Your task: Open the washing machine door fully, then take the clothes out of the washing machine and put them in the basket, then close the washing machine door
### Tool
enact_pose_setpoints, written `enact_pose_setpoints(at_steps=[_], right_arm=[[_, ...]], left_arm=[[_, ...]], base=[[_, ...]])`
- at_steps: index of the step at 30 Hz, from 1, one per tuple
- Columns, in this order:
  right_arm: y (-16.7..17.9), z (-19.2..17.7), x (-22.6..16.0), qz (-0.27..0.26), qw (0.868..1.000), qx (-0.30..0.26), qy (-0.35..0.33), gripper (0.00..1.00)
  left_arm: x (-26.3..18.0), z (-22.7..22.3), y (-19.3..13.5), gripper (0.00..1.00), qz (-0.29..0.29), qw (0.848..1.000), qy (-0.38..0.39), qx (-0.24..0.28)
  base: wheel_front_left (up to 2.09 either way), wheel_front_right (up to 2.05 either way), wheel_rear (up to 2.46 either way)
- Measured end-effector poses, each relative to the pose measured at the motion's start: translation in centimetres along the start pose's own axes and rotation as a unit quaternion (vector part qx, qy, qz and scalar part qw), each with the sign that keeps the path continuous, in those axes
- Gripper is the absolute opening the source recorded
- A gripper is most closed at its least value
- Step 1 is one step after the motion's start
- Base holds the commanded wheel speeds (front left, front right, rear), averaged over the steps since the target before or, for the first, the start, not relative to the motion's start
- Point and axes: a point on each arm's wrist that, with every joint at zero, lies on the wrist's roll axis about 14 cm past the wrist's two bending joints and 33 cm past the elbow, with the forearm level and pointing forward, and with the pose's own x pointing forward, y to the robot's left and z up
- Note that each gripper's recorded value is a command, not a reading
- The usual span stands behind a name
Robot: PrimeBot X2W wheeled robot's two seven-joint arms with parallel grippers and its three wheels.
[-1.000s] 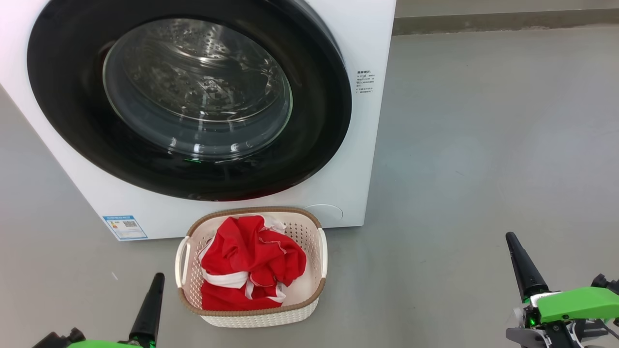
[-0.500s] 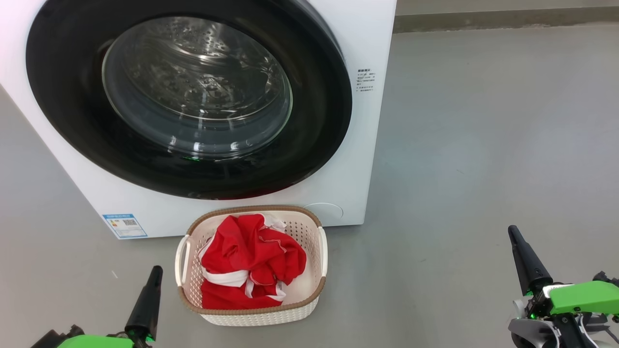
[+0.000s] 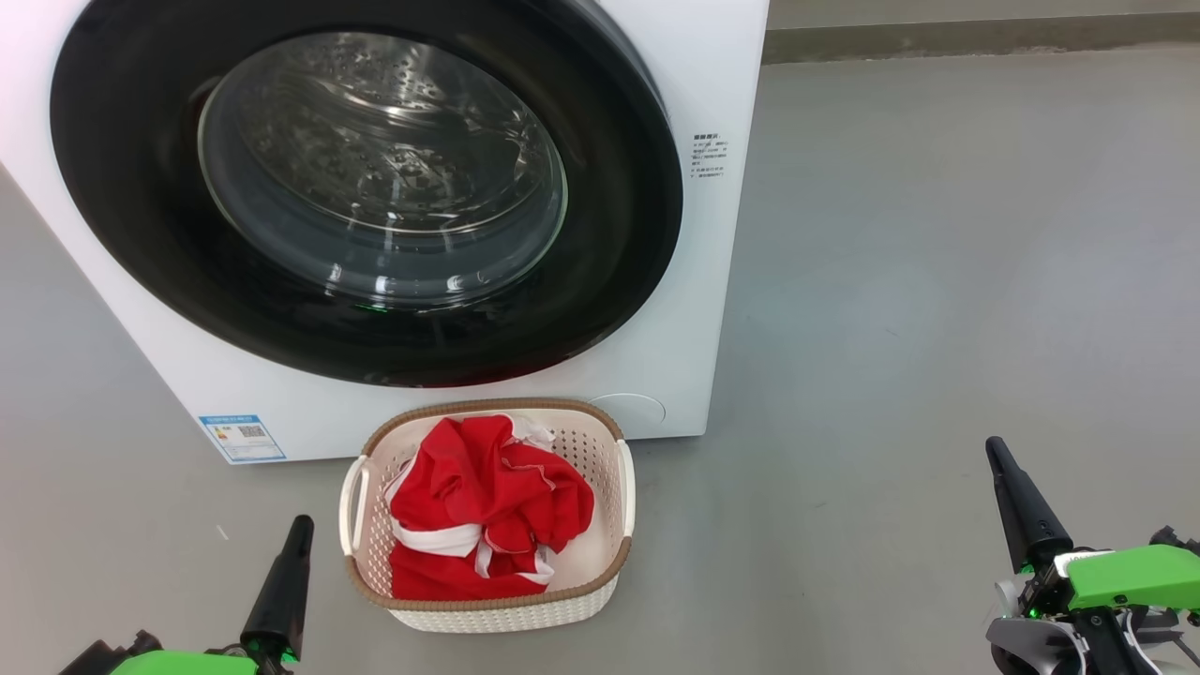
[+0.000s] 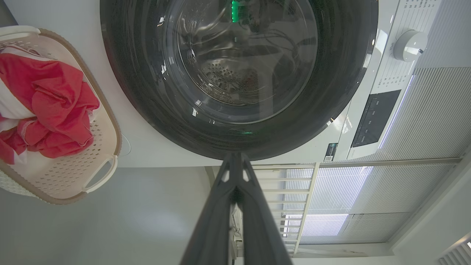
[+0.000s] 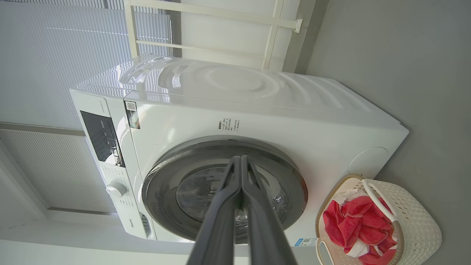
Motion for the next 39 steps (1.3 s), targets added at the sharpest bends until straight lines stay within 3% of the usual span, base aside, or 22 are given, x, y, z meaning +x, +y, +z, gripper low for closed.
enact_pose_setpoints(at_steps=[39], right_arm=[[-0.01, 0.08, -0.01, 0.0, 1.0, 0.001, -0.001, 0.0]], left_arm=[[-0.01, 0.04, 0.01, 0.0, 0.0, 1.0, 0.001, -0.001]], base=[[0.0, 0.0, 0.0]])
